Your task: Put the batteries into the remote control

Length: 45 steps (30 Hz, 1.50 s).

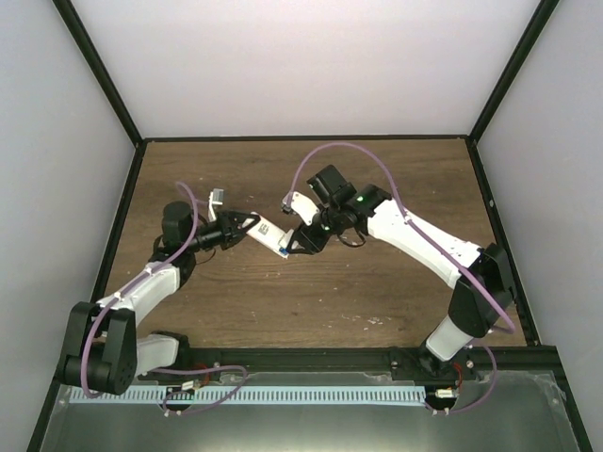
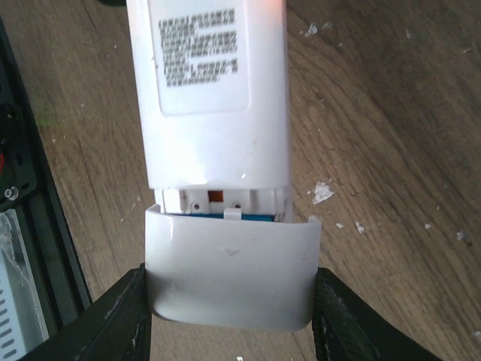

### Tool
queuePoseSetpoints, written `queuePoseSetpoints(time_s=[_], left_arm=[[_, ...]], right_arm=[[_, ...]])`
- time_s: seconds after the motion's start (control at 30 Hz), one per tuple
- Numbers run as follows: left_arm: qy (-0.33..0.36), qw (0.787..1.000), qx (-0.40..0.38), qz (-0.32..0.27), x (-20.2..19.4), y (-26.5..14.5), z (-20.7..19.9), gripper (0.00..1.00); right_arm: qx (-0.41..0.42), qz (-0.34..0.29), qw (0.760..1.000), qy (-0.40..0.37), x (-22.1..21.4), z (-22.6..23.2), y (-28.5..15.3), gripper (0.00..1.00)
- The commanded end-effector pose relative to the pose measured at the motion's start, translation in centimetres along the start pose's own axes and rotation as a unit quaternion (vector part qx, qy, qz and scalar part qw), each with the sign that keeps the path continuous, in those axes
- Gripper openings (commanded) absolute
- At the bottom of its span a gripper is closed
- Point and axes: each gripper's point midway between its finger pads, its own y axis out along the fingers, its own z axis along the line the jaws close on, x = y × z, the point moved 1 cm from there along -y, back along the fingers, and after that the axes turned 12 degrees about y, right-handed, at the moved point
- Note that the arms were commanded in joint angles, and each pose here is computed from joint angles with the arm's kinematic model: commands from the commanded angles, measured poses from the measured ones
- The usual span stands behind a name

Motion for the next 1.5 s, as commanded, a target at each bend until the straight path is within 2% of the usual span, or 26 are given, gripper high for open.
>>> queuePoseSetpoints(time_s=[0.0,0.33,0.6,0.87,1.17,1.47], left_arm=[[0.011,1.000,-0.013,0.012,-0.7,-0.4,-0.6,0.00],[0.015,1.000,-0.005,0.006,-0.7,-0.3,0.1,0.00],[0.014,1.000,0.008,-0.026,-1.3,0.3,4.0,0.00],[0.037,0.997,0.055,-0.043,-1.5,0.4,7.6,0.00],[0.055,0.996,0.027,-0.065,-2.1,0.7,9.6,0.00],[0.044,0.995,0.033,-0.082,-2.7,0.8,11.8,0.00]], right_arm=[[-0.018,-0.005,1.000,-0.011,1.4,0.3,-0.4,0.42],[-0.023,0.022,0.999,-0.008,0.4,1.0,1.4,0.41],[-0.046,-0.038,0.998,-0.013,1.8,0.1,0.5,0.41],[-0.052,-0.058,0.997,-0.008,1.4,-3.2,1.3,0.41],[-0.030,-0.079,0.994,-0.068,0.4,-3.5,3.8,0.41],[-0.024,-0.050,0.993,-0.104,-0.7,-4.7,7.0,0.42]])
